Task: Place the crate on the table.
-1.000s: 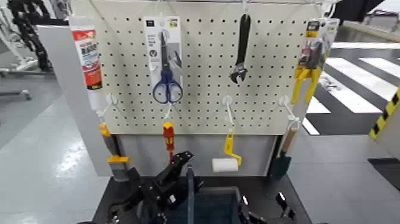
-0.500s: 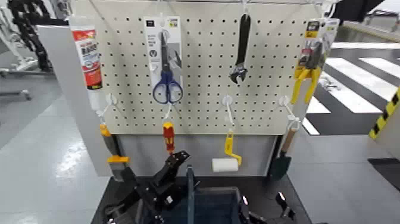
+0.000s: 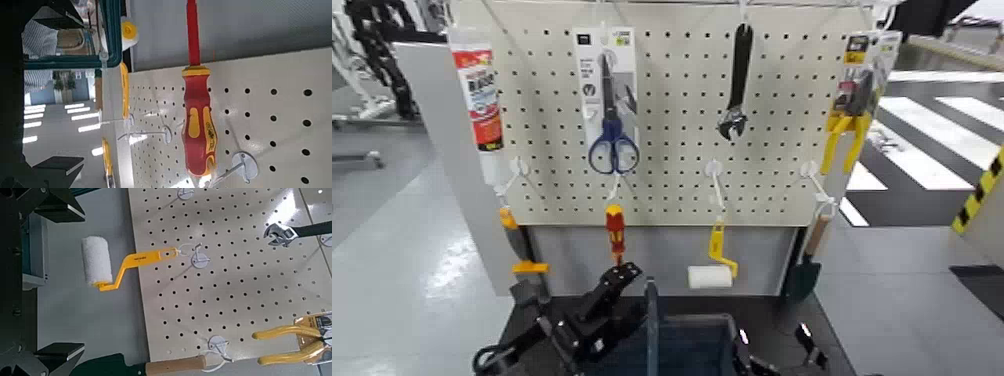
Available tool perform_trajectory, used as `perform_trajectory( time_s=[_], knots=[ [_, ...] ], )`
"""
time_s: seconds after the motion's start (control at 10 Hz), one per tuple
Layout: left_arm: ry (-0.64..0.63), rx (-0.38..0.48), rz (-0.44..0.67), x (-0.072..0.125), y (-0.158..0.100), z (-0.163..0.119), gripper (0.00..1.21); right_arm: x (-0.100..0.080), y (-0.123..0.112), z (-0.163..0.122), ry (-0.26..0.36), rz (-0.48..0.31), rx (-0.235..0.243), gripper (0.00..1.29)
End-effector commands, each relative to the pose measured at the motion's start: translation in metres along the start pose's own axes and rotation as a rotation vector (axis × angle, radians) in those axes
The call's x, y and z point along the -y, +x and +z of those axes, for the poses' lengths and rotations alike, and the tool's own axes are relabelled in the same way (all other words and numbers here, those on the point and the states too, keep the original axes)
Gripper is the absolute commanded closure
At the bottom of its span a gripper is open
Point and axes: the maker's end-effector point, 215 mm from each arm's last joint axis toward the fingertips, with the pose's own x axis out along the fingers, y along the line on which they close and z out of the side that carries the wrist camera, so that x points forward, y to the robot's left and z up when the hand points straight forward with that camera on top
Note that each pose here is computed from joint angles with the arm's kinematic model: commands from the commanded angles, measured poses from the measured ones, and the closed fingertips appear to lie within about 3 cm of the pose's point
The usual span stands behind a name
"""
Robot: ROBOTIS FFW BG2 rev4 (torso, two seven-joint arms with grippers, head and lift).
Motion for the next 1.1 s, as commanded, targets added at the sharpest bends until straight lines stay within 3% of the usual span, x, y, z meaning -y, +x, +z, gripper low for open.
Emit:
perform_trajectory(
  time_s=[0.1, 0.6, 1.1],
  knots=[
    [0.129, 0.032, 0.160, -0.020, -0.027, 0.009, 0.08, 0.001, -0.001, -0.001, 0.001, -0.003, -0.001, 0.14],
    [0.575, 0.231, 0.391, -0.047, -0.066, 0.062, 0.10, 0.001, -0.001, -0.001, 0.002, -0.003, -0.001, 0.14],
    [0.985, 0.410, 0.553, -0.045, -0.117, 0.097, 0.10, 0.002, -0.001, 0.000, 0.004, -0.005, 0.001, 0.14]
  ],
)
